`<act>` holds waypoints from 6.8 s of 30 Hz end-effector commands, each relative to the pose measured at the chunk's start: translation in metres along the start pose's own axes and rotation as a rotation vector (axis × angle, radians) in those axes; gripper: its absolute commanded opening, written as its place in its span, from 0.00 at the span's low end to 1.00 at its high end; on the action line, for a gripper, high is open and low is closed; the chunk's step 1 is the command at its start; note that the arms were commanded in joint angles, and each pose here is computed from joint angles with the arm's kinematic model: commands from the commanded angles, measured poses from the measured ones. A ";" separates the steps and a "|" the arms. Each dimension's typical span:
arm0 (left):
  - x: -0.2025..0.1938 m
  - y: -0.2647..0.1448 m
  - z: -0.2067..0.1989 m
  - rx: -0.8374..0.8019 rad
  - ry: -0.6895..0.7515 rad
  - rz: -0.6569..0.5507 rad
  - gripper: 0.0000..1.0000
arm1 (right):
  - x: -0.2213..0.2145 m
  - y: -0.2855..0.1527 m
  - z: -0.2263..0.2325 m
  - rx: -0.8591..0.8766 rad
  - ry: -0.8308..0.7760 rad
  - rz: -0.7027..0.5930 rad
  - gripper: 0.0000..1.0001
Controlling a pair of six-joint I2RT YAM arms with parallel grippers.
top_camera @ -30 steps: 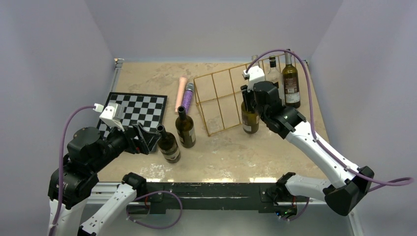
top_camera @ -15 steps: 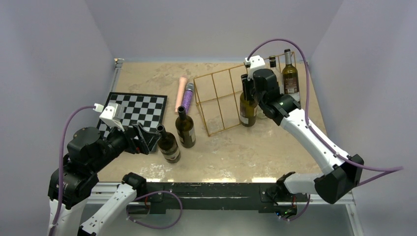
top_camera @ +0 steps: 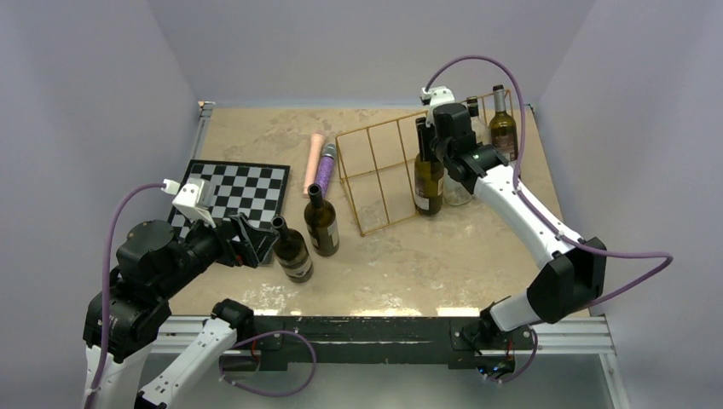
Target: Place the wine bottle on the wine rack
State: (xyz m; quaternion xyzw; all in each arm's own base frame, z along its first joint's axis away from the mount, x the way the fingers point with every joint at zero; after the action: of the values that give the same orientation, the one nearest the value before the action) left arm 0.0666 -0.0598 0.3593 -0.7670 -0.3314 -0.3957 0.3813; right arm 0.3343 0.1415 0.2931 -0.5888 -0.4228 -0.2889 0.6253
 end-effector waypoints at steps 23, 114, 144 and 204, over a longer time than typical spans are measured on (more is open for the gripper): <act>0.004 -0.005 0.000 0.006 0.030 -0.025 0.99 | -0.002 0.063 0.018 0.043 0.025 0.152 0.32; -0.010 -0.012 0.002 -0.058 0.083 -0.038 0.98 | -0.020 -0.095 0.238 0.692 -0.005 -0.319 0.62; -0.021 -0.028 0.003 -0.016 -0.015 -0.020 0.99 | 0.009 -0.134 0.213 0.704 -0.023 -0.382 0.00; -0.024 -0.033 0.006 0.002 0.004 -0.018 0.99 | 0.041 -0.036 0.075 0.123 -0.019 -0.078 0.00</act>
State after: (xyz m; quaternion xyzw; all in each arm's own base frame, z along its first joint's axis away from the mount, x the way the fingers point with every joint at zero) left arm 0.0337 -0.0454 0.3429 -0.7678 -0.3301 -0.3910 0.3855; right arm 0.2941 0.2104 0.3151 -0.5714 -0.4570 -0.2372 0.6390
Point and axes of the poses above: each gripper's point midway between its finger pads, its own y axis out along the fingers, its own z axis along the line the jaws close on, x = y × z, the point moved 8 cm from there along -y, back along the fingers, and after that the axes turned 1 degree about y, right-handed, at the moved point
